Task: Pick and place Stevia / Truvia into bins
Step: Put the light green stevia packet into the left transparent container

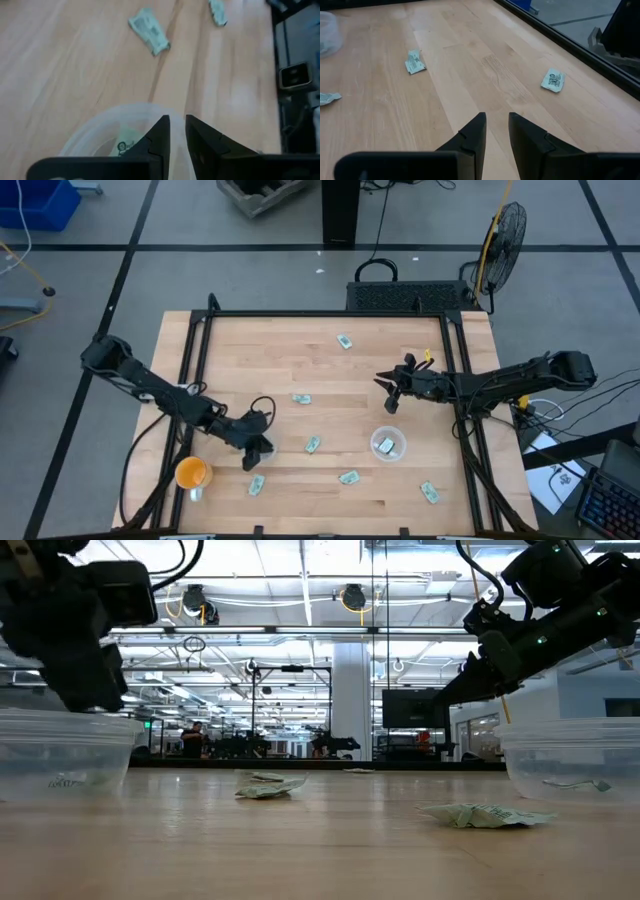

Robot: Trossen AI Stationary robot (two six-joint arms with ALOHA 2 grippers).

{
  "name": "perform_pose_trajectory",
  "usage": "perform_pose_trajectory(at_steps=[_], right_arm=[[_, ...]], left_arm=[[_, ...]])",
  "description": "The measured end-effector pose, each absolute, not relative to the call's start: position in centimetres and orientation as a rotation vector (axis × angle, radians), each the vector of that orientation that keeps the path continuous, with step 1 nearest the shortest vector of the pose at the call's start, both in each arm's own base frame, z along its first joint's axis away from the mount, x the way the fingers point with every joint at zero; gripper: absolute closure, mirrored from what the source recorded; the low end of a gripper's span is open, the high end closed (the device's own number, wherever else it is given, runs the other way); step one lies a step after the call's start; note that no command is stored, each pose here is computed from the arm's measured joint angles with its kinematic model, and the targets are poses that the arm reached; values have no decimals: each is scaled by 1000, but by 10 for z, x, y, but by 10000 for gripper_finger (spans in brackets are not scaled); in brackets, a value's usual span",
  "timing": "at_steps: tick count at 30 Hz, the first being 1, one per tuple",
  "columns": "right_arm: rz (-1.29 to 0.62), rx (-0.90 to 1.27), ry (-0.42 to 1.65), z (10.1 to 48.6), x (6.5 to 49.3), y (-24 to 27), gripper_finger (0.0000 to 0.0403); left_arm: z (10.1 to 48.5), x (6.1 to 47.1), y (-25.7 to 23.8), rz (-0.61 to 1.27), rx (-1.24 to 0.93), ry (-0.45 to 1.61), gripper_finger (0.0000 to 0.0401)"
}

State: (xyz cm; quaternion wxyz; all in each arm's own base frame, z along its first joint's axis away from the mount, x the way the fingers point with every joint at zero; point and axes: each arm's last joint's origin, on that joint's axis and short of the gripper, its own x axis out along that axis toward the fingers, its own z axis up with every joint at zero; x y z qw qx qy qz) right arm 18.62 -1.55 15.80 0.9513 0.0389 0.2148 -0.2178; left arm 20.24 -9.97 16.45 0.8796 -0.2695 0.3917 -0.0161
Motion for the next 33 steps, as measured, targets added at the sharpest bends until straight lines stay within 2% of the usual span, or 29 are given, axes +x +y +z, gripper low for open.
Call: perform_pose_trajectory(at_steps=[8, 15, 20, 24, 33], right_arm=[[-442, 80, 431, 159, 187, -15, 328], [-444, 81, 424, 159, 187, -16, 328], [-444, 81, 424, 159, 187, -16, 328], [-444, 81, 424, 159, 187, -16, 328], [-445, 80, 427, 159, 187, -16, 328]], left_arm=[[198, 197, -82, -4, -507, 596, 347], [208, 201, -49, 139, -419, 499, 317], [195, 211, -29, 243, -388, 551, 285], [179, 221, -16, 345, -457, 600, 268], [145, 238, 5, 437, -721, 680, 269]])
